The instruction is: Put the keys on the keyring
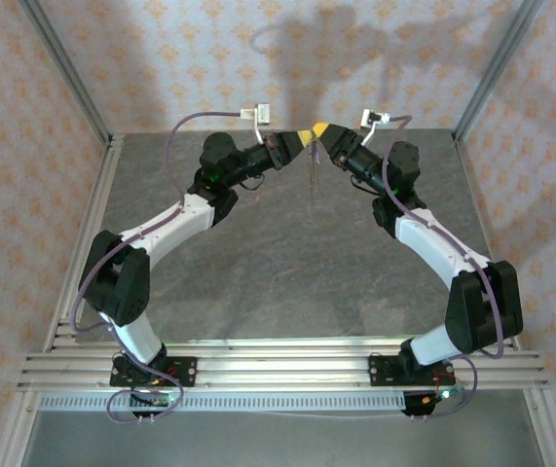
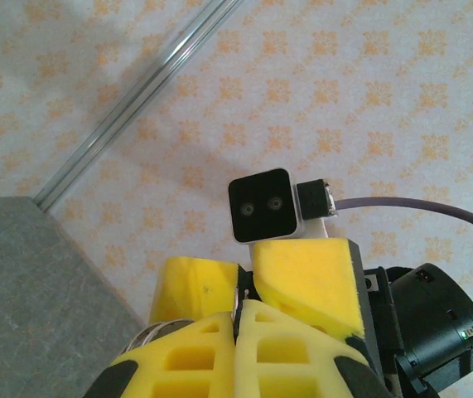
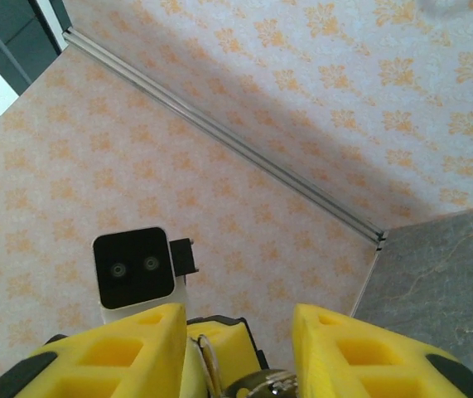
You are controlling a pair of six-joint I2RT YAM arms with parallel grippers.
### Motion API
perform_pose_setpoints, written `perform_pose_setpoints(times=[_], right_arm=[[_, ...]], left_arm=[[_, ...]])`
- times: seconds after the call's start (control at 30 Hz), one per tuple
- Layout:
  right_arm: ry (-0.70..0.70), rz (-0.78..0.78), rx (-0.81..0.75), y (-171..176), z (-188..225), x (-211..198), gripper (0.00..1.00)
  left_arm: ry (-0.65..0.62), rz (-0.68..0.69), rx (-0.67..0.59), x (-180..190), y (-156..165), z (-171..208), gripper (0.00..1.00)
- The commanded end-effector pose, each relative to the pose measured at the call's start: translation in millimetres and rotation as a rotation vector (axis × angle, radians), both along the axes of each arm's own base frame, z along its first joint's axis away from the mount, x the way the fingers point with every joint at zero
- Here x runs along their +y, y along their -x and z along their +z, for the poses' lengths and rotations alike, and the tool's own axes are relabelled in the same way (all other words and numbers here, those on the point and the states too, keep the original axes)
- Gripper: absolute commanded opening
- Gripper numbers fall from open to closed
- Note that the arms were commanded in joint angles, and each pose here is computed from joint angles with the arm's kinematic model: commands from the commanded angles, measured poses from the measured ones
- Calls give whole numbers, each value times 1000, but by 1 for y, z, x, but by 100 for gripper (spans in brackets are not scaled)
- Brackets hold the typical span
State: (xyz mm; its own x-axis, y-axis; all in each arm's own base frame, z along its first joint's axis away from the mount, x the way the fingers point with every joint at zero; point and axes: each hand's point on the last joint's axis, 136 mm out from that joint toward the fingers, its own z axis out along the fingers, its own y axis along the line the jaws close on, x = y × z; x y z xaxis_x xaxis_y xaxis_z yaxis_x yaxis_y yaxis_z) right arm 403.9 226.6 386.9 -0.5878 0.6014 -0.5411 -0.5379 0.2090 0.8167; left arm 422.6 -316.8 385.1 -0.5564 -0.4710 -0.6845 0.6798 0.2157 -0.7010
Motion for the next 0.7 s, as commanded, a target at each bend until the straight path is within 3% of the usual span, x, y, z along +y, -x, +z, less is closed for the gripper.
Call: perform_pose_setpoints(times=[0.0, 0.33, 0.53, 0.67], right_arm=[[-13, 28, -48, 8, 8, 1, 36], [-4, 38, -27, 9, -2, 2, 27], [2, 37, -20, 11, -8, 2, 13], [4, 36, -18, 12, -10, 1, 8]], left_arm=[[49, -16, -94, 0, 5, 31, 0], [53, -9, -95, 0, 2, 32, 0], [55, -8, -93, -1, 1, 32, 0], [57, -6, -94, -1, 0, 32, 0]])
